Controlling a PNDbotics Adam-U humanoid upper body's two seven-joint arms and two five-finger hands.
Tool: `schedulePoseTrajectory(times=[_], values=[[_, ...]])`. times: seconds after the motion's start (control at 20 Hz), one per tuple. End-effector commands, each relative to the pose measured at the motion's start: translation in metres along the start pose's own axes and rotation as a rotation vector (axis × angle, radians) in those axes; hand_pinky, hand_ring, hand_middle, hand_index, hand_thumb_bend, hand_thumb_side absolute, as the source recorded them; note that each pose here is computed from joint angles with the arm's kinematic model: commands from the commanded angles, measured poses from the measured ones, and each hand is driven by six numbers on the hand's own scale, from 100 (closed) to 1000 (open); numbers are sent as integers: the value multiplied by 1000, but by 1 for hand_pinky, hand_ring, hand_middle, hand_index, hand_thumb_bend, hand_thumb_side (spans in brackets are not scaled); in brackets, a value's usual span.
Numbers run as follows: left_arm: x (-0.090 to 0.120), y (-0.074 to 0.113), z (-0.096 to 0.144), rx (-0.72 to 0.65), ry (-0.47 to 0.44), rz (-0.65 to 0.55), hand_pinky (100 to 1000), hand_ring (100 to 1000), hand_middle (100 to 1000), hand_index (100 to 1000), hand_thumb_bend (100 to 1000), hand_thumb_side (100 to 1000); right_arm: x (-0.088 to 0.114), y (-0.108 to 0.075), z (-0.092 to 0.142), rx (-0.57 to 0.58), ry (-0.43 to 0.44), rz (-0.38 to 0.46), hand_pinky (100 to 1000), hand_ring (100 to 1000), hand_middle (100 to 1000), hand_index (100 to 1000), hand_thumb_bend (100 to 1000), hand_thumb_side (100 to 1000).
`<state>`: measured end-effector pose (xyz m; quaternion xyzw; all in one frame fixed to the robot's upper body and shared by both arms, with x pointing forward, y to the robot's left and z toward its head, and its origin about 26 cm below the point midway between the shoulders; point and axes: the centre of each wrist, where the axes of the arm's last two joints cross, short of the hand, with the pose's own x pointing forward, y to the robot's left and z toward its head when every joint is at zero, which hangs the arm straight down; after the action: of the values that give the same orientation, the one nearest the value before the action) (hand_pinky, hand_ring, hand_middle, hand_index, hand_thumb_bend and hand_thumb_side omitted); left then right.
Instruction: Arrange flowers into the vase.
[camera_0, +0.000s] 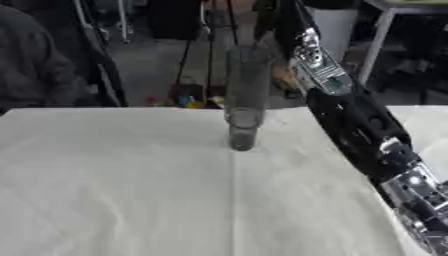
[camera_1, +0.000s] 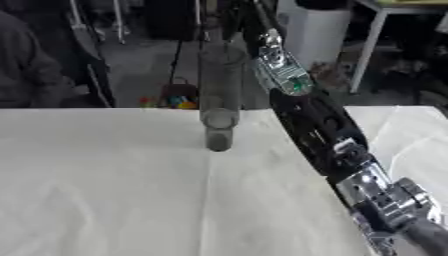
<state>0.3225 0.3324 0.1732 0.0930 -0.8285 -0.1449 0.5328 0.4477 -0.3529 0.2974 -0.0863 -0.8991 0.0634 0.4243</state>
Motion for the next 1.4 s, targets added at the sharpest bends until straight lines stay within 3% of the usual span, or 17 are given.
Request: schedulePoseTrajectory(times=[0.05, 0.35, 0.65, 0.95, 1.0, 1.1, 1.4], values=[[8, 8, -2, 12, -24, -24, 689, 680, 743, 585, 964, 729, 18, -13, -7, -11, -37, 31, 246, 244, 255, 415, 100, 939], [7, 9, 0, 17, -18, -29, 688, 679, 742, 584, 965, 729, 15, -17, -6, -18, 47, 49, 267, 241, 245, 412, 100, 1000], [6, 10, 1, 19, -11, -34, 688, 679, 742, 584, 966, 729, 19, -20, -7, 74, 163, 95, 314, 262, 268, 432, 100, 1000], [5, 11, 1, 20, -8, -34, 687, 679, 742, 584, 968, 729, 18, -19, -7, 165, 199, 164, 516, 380, 385, 548, 100, 1000], [5, 10, 1, 20, -8, -34, 687, 679, 742, 584, 968, 730, 19, -19, -7, 177, 200, 175, 679, 428, 422, 582, 100, 1000], [5, 10, 1, 19, -7, -35, 687, 679, 742, 583, 970, 730, 19, -19, -7, 193, 198, 194, 826, 489, 469, 607, 100, 1000], [5, 11, 2, 19, -5, -35, 687, 678, 742, 583, 971, 731, 19, -21, -7, 212, 202, 243, 918, 543, 512, 608, 100, 1000]])
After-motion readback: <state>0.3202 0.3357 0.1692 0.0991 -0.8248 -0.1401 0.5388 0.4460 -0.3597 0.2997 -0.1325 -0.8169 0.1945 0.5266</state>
